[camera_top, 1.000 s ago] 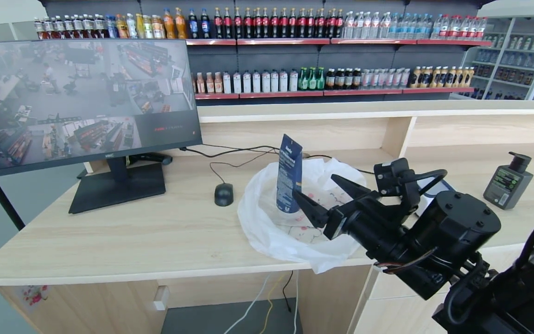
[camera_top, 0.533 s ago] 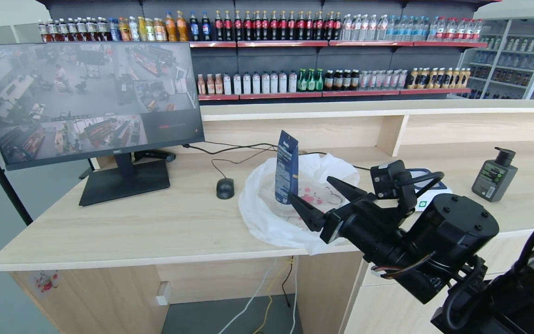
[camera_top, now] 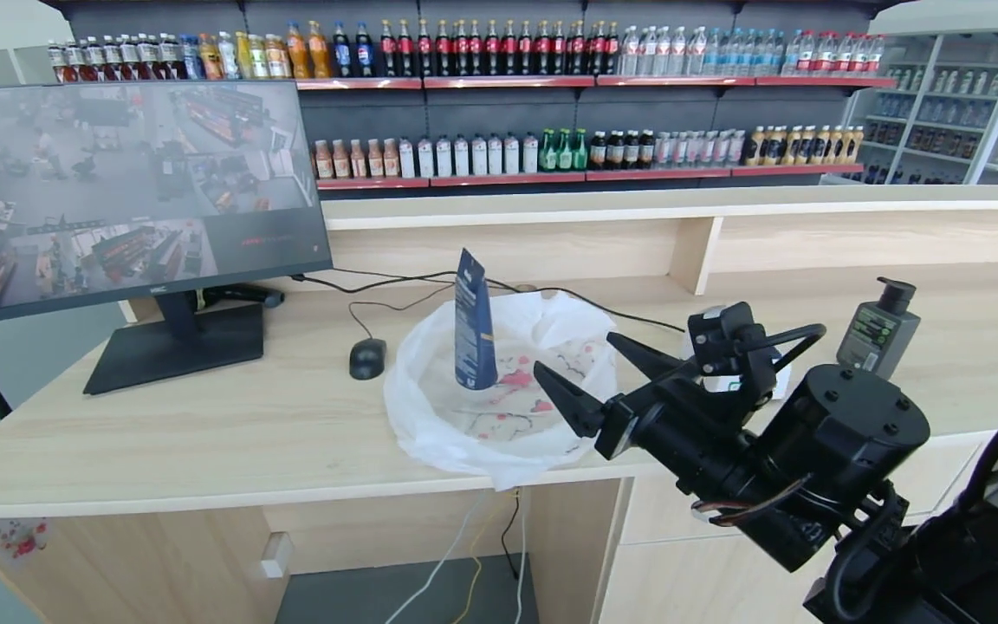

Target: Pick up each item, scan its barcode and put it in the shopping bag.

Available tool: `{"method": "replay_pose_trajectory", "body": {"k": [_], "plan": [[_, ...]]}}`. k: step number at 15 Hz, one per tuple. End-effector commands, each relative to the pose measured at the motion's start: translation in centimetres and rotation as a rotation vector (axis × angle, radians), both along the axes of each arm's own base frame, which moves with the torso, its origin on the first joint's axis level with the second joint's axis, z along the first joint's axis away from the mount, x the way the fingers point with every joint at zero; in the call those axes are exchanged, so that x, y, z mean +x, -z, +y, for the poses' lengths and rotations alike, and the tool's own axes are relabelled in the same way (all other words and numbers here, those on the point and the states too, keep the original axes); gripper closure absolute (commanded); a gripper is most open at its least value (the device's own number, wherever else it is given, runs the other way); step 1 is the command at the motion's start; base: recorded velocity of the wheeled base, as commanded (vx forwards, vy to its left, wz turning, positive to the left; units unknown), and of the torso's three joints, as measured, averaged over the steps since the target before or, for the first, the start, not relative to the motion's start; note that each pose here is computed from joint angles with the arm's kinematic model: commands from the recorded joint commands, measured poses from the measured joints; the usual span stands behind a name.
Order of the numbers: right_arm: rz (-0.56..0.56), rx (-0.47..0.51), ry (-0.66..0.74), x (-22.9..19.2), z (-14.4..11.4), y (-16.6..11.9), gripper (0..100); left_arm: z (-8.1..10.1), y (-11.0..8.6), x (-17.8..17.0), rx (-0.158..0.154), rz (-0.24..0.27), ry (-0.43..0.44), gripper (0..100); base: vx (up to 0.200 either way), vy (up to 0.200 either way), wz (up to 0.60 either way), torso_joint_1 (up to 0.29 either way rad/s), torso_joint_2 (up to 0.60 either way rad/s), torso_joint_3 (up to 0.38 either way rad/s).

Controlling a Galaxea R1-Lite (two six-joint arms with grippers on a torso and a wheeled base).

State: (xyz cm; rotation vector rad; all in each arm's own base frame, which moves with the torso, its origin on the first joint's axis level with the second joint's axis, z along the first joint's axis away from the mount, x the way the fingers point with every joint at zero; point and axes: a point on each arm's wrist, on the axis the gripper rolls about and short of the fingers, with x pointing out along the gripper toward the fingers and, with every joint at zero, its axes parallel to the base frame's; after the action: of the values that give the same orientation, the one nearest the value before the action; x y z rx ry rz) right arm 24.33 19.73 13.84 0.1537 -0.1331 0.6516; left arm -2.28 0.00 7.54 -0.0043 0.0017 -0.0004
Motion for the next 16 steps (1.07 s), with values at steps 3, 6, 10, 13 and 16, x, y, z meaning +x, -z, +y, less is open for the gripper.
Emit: {"method": "replay_pose_trajectory", "body": {"k": [3, 6, 10, 13, 16], "plan": [[0.002, 0.000, -0.027, -0.51, 0.64, 0.07, 0, 0.00, -0.03, -0.01, 0.000, -0.002, 0.001, 0, 0.000, -0.200, 0.00, 0.002, 0.00, 0.002], [0.010, 0.000, -0.026, -0.64, 0.53, 0.16, 0, 0.00, -0.03, -0.01, -0.002, -0.002, 0.000, 0, 0.000, -0.200, -0.40, -0.001, 0.00, 0.001], [0.008, 0.002, -0.052, -1.08, 1.23, 0.14, 0, 0.00, -0.03, -0.01, -0.002, -0.002, 0.000, 0, 0.000, -0.200, 0.00, 0.001, 0.00, 0.002], [0.004, 0.007, -0.051, -1.05, 1.19, -0.02, 0, 0.00, -0.03, -0.01, -0.002, -0.002, 0.001, 0, 0.000, -0.200, 0.00, 0.006, 0.00, 0.001], [0.001, 0.009, -0.048, -0.89, 1.20, -0.05, 0, 0.00, 0.01, 0.00, -0.002, 0.000, 0.001, 0, 0.000, -0.200, 0.00, 0.001, 0.00, -0.002]]}}
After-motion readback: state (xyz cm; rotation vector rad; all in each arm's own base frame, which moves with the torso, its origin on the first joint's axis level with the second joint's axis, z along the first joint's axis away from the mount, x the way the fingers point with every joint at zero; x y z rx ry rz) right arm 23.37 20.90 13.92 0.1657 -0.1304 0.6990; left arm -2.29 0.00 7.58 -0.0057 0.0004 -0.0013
